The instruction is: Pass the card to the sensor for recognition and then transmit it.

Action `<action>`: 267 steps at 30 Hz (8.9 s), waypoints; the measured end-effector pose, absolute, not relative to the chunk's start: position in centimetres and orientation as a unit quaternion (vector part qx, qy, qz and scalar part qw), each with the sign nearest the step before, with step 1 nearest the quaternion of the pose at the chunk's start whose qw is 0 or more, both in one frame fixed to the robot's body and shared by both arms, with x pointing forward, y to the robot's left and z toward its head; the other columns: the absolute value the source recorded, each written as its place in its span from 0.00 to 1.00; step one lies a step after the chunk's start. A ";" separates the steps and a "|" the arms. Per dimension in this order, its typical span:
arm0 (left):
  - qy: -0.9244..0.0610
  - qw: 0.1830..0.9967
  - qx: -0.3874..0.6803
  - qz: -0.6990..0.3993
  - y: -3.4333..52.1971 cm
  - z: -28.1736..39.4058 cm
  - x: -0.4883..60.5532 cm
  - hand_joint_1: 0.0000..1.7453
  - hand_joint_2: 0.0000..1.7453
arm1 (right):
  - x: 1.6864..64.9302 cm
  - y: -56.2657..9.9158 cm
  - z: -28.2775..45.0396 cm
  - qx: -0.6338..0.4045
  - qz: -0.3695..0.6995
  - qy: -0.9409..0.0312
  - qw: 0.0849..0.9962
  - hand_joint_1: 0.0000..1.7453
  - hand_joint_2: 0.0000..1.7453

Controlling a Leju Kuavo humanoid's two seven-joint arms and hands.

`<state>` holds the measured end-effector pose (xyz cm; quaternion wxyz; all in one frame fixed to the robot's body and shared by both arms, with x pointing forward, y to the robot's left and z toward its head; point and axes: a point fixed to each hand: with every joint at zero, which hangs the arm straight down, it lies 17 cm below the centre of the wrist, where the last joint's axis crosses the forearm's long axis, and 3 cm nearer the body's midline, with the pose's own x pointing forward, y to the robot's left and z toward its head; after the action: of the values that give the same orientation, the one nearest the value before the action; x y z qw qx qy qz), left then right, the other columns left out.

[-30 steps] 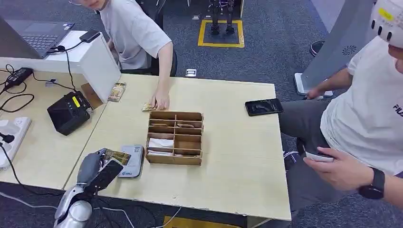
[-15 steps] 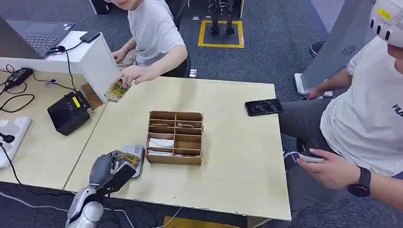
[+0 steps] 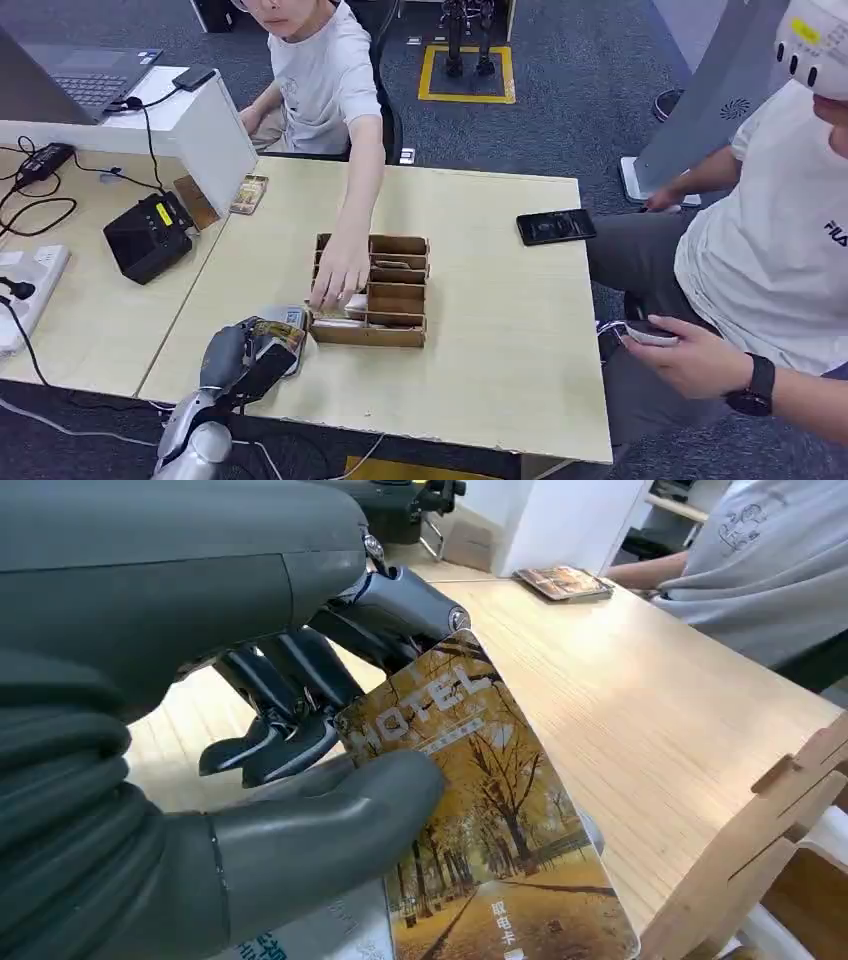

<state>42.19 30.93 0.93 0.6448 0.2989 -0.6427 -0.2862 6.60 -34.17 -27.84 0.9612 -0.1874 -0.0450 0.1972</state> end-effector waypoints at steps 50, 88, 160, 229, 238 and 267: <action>-0.696 0.274 0.591 -0.301 37.1 25.1 50.3 1.00 1.00 | 9.2 -34.0 -27.6 -0.186 0.289 -0.073 0.936 0.00 1.00; -0.755 0.387 0.510 -0.143 42.2 23.5 49.6 0.00 1.00 | 8.4 -34.5 -27.6 -0.190 0.264 -0.059 0.944 0.00 1.00; -0.702 0.337 0.372 -0.506 21.2 10.7 39.7 0.00 1.00 | 7.4 -34.4 -27.7 -0.191 0.206 -0.052 0.958 0.00 1.00; -0.712 0.419 0.319 -0.464 17.5 9.3 43.1 0.00 1.00 | 7.5 -33.8 -27.8 -0.184 0.220 -0.059 0.956 0.00 1.00; -0.708 0.425 0.319 -0.465 17.7 8.8 43.3 1.00 1.00 | 7.5 -33.9 -27.8 -0.184 0.218 -0.059 0.957 0.00 1.00; -0.726 0.449 0.278 -0.442 18.4 9.8 44.4 1.00 1.00 | 7.4 -33.9 -27.8 -0.185 0.217 -0.057 0.957 0.00 1.00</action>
<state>44.37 18.37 9.82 0.4485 0.2779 -0.7256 -0.4417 7.42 -33.94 -27.78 0.9568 -0.1848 -0.0575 0.2171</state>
